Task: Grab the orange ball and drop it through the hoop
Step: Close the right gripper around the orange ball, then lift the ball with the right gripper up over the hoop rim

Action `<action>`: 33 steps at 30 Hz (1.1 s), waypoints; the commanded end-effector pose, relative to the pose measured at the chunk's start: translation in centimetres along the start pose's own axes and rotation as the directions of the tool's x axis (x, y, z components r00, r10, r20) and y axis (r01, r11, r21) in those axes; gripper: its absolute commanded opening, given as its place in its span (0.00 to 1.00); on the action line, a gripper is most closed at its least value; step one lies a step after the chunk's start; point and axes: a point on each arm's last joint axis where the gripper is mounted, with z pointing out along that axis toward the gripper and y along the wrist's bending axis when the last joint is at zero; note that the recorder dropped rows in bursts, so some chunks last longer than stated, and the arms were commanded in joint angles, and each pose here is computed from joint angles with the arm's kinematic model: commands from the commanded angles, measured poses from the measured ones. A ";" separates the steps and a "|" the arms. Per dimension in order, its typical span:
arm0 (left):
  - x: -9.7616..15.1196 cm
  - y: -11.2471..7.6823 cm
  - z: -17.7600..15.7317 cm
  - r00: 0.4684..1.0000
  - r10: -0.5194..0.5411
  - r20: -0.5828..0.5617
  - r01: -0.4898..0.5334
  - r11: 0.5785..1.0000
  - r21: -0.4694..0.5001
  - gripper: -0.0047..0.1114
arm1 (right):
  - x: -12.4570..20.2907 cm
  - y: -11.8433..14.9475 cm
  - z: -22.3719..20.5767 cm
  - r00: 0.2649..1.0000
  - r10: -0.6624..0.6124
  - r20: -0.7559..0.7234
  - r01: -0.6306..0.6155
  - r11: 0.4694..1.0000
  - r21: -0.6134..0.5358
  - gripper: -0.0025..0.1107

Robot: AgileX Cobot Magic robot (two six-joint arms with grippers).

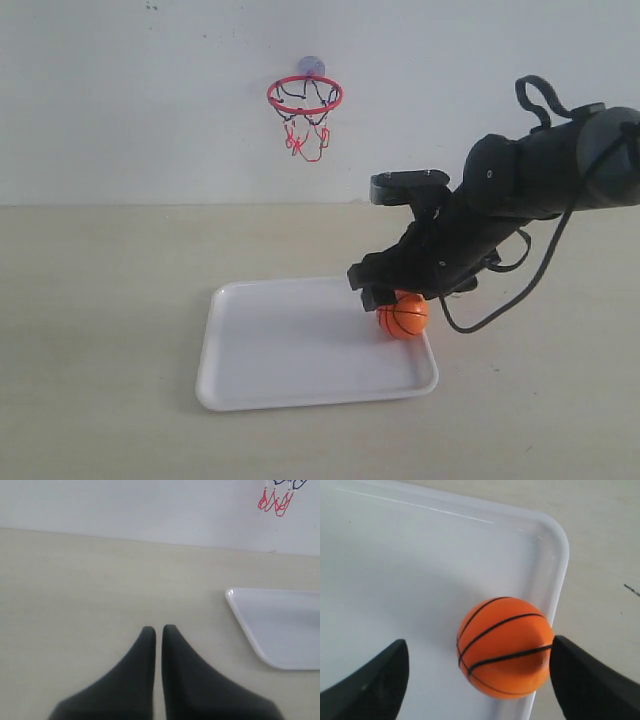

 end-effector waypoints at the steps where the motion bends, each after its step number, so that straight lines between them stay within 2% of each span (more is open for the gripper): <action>1: 0.0 0.0 0.0 1.000 0.006 0.006 -0.006 1.000 -0.002 0.08 | 0.1 -0.3 1.0 1.000 -0.002 -0.009 0.002 1.000 0.009 0.67; 5: 0.0 0.0 0.0 1.000 0.006 0.006 -0.006 1.000 -0.002 0.08 | 1.0 -0.5 2.6 0.998 0.014 -0.055 -0.014 1.000 0.011 0.67; 7: 0.0 0.0 0.0 1.000 0.006 0.006 -0.006 1.000 -0.002 0.08 | 1.0 -0.5 2.6 0.998 0.014 -0.055 -0.014 1.000 0.011 0.61; 9: 0.0 0.0 0.0 1.000 0.006 0.006 -0.006 1.000 -0.002 0.08 | 1.0 -0.5 2.6 0.998 0.014 -0.055 -0.014 1.000 0.011 0.40; 10: 0.0 0.0 0.0 1.000 0.006 0.006 -0.006 1.000 -0.002 0.08 | 1.0 -0.5 2.6 0.998 0.015 -0.057 -0.014 1.000 0.010 0.24; 12: 0.0 0.0 0.0 1.000 0.006 0.006 -0.006 1.000 -0.002 0.08 | 0.9 -0.4 2.3 0.998 0.011 -0.059 -0.011 1.000 0.008 0.03; 17: 0.0 0.0 0.0 1.000 0.006 0.006 -0.006 1.000 -0.002 0.08 | -0.8 0.1 -0.6 1.000 0.009 0.012 -0.009 1.000 -0.003 0.02; 21: 0.0 0.0 0.0 1.000 0.006 0.006 -0.006 1.000 -0.002 0.08 | -2.9 0.9 -5.1 0.990 -0.023 0.141 0.025 1.000 -0.012 0.02; 26: 0.0 0.0 0.0 1.000 0.006 0.006 -0.006 1.000 -0.002 0.08 | -6.2 1.5 -9.5 0.931 -0.065 0.359 0.067 0.998 0.006 0.02; 33: 0.0 0.0 0.0 1.000 0.006 0.006 -0.006 1.000 -0.002 0.08 | -11.8 2.1 -11.1 0.843 -0.072 0.533 0.079 0.997 0.010 0.02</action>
